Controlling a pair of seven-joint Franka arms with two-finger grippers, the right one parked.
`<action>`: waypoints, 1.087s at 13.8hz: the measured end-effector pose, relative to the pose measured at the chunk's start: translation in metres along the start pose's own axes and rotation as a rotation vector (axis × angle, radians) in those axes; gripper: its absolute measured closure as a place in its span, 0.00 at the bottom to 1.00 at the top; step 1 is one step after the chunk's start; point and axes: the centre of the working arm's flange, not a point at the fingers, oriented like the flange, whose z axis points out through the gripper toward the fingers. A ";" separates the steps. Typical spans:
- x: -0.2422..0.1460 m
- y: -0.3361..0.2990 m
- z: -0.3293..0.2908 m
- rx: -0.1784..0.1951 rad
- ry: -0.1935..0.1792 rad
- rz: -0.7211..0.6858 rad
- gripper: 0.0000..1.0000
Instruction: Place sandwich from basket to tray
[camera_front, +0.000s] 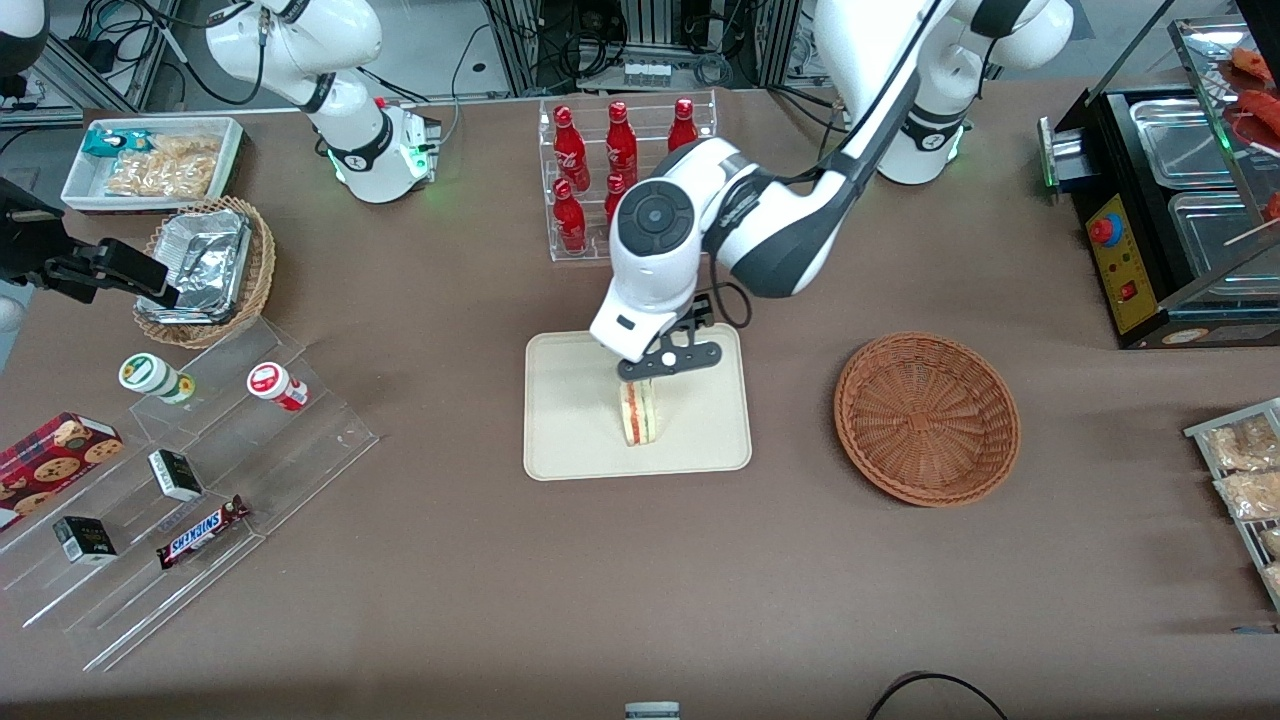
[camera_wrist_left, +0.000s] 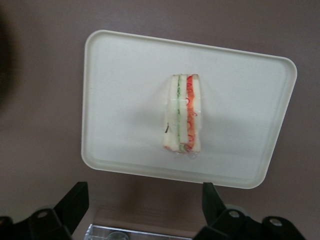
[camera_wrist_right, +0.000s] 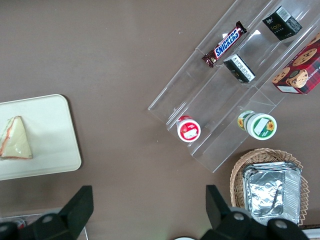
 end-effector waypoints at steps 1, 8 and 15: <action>0.005 -0.011 -0.008 0.017 -0.008 0.018 0.00; 0.065 -0.115 -0.045 0.128 -0.048 -0.046 0.00; 0.106 -0.236 -0.075 0.093 -0.082 0.016 0.00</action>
